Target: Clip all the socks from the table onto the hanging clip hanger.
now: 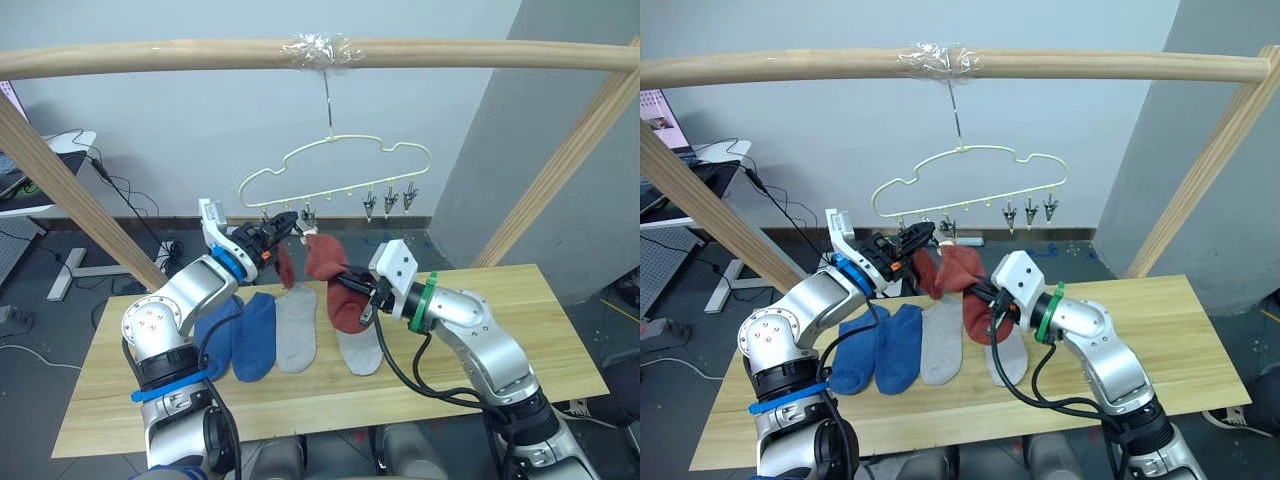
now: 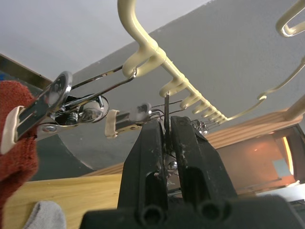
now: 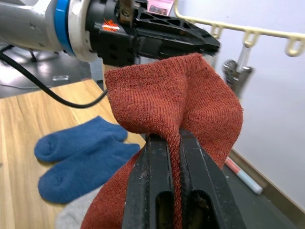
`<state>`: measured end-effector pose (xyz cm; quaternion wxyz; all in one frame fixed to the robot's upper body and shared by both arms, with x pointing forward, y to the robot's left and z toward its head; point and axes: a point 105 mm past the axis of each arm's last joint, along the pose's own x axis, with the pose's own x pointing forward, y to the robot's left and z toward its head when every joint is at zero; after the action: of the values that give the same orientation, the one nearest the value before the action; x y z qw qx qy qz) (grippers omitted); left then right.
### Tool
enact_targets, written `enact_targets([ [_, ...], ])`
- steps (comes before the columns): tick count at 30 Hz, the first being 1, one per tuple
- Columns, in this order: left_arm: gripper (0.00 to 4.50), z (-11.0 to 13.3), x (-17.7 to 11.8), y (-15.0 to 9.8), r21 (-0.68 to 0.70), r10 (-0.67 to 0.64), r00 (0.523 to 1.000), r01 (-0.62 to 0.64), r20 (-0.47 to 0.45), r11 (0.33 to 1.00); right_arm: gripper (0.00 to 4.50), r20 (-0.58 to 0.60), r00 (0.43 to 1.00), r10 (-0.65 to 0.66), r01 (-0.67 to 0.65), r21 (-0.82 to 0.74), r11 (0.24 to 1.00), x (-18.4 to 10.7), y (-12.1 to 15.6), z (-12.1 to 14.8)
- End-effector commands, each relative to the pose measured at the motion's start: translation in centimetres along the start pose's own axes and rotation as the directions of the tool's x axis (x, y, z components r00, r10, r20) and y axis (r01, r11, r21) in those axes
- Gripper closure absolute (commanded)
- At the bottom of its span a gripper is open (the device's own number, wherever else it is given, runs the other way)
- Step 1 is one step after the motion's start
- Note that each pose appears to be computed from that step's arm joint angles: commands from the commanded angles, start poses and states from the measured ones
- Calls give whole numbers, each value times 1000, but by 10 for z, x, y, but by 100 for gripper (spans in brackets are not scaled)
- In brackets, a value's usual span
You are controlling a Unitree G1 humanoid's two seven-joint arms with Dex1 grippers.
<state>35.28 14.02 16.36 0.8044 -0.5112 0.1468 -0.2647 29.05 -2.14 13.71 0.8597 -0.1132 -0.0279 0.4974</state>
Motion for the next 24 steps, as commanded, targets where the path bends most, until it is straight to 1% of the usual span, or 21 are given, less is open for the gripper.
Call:
enact_targets([
  [1,450,1,-4,8,-9,37,999,-37,15,999,445,51,998,24,-23,-25,999,5,1,15],
  [12,450,8,-8,6,-11,39,998,-38,42,999,445,26,997,78,-78,-23,997,7,7,8],
  [14,450,7,-8,7,14,44,999,-45,29,999,445,23,996,88,-88,-24,996,8,8,7],
  [24,450,2,-5,2,12,19,1000,-19,11,1000,445,49,996,73,-72,-32,997,17,0,14],
])
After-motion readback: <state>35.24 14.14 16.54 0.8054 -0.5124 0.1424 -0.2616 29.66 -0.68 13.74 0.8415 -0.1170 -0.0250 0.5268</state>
